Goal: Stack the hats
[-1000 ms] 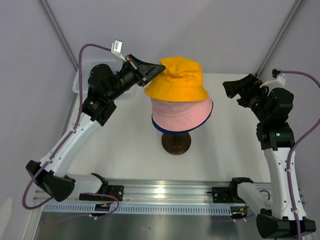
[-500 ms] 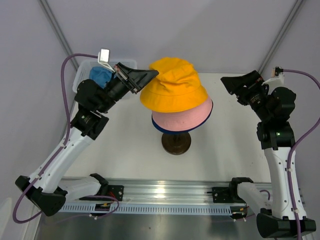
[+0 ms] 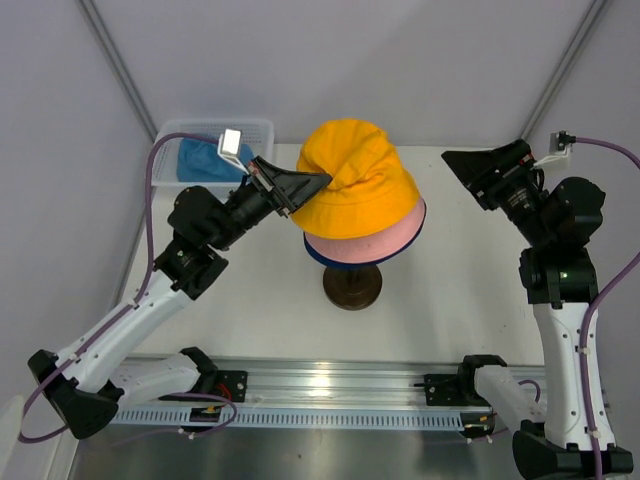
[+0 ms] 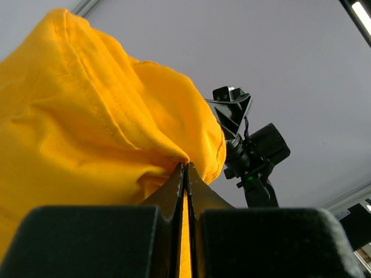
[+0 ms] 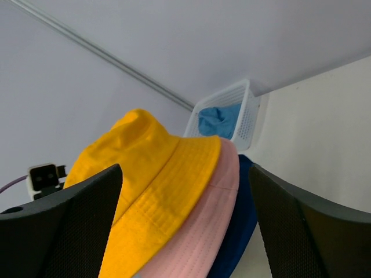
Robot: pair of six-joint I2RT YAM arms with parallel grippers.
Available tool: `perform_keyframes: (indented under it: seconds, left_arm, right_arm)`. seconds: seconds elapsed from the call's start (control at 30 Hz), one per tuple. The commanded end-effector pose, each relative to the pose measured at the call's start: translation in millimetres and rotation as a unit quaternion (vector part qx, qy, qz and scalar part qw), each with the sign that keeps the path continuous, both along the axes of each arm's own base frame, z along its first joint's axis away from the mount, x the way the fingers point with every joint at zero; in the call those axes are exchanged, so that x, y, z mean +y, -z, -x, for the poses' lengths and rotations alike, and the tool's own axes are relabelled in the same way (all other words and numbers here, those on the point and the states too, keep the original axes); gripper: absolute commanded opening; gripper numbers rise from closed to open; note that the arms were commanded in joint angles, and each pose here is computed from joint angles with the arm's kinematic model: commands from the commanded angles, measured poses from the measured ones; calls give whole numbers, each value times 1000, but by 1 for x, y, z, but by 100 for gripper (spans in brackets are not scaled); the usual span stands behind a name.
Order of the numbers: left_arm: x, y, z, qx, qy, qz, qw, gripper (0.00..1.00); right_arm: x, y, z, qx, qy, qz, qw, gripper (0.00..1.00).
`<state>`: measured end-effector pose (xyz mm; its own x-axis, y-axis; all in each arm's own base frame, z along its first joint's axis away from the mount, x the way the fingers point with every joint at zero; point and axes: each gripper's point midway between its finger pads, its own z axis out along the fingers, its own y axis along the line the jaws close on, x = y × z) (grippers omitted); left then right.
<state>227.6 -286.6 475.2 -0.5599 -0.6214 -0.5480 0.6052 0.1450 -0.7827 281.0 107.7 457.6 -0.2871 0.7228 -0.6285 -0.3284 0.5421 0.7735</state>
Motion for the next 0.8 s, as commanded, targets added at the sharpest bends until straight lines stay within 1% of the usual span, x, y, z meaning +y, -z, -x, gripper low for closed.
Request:
perform_keyframes:
  seconds: [0.0,0.07,0.13,0.17,0.2,0.27,0.37,0.47,0.63,0.77]
  left_arm:
    - [7,-11,9,-34,-16,19,999,1]
    - [13,-9,16,-41,-24,22,999,1]
    - [20,-8,13,-50,-54,21,997,2]
    - [25,-9,17,-54,-60,26,996,2]
    - [31,-13,15,-63,-77,35,994,3]
    - [36,-10,15,-64,-88,43,993,3]
    - [47,-22,16,-82,-113,54,989,3]
    - [49,-27,14,-98,-124,47,986,3]
    - [45,-25,13,-109,-127,50,985,2]
    - [44,-33,14,-127,-135,48,981,2]
  right_arm:
    - [16,-20,19,-3,-56,-40,998,91]
    - [18,-20,25,8,-65,-59,996,89]
    - [22,-16,30,18,-80,-78,994,86]
    - [24,-21,36,10,-89,-87,992,84]
    - [26,-21,38,16,-96,-101,990,82]
    - [29,-19,43,25,-109,-109,988,81]
    - [33,-21,53,31,-123,-126,984,80]
    - [37,-21,61,42,-141,-154,977,75]
    - [47,-20,72,68,-167,-196,964,74]
    - [52,-13,78,80,-174,-218,957,75]
